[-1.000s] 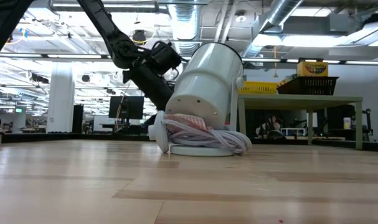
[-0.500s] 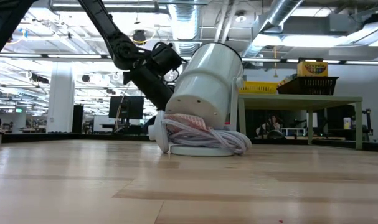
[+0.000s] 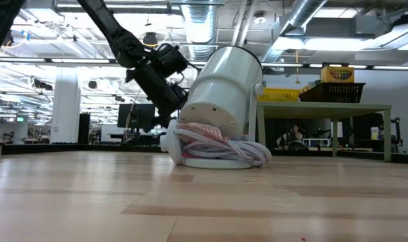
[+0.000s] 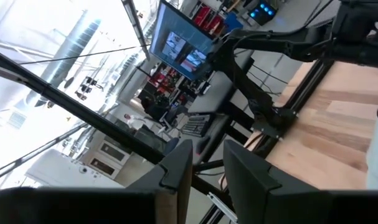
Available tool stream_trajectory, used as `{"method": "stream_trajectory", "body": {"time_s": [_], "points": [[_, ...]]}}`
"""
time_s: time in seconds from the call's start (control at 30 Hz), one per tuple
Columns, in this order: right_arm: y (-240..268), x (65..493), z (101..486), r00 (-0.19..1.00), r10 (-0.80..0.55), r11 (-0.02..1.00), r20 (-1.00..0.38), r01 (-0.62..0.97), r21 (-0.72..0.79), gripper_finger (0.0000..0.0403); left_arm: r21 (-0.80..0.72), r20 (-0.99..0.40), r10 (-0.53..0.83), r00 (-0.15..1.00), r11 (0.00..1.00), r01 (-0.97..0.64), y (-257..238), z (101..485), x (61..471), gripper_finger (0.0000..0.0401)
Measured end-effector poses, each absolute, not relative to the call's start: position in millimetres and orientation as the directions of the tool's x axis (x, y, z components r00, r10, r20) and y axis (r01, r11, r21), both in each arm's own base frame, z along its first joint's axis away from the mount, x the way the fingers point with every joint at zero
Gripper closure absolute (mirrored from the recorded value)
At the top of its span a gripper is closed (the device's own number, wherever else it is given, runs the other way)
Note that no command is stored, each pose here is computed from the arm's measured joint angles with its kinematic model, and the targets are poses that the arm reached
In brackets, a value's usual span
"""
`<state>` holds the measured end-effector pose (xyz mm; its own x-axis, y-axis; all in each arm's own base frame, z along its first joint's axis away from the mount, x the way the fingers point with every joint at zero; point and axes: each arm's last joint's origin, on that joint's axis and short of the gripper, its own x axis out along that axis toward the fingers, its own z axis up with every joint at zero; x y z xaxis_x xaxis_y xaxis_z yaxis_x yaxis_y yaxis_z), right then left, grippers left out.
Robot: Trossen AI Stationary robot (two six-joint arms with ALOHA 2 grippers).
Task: Pick & Place Office Desk Supplies
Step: Put the red bin on the shelf
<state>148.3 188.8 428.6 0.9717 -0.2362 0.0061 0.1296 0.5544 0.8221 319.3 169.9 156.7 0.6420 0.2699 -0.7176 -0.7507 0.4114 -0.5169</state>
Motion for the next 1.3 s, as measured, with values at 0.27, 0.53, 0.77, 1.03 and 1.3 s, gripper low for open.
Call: {"method": "stream_trajectory", "body": {"time_s": [0.27,0.53,0.77,1.03,1.3], "points": [[189,149,429,0.971,-0.238,0.559,0.009,0.129,0.819,0.0314,-0.458,-0.712,0.315,0.627,0.468,-0.755,188,191,289,0.0287],[188,148,431,0.964,-0.267,0.559,0.013,0.144,0.816,0.0314,-0.367,-0.84,0.239,0.486,0.41,-0.835,136,216,270,0.0256],[187,148,438,0.962,-0.269,0.594,0.042,0.132,0.794,0.0314,-0.419,-0.828,0.285,0.483,0.257,-0.871,96,217,287,0.0235],[189,146,441,0.964,-0.26,0.605,0.051,0.122,0.787,0.0314,-0.479,-0.822,0.308,0.478,0.079,-0.874,82,195,309,0.0232],[191,145,440,0.966,-0.251,0.605,0.052,0.115,0.788,0.0314,-0.575,-0.781,0.302,0.547,-0.006,-0.818,75,172,334,0.0243]]}}
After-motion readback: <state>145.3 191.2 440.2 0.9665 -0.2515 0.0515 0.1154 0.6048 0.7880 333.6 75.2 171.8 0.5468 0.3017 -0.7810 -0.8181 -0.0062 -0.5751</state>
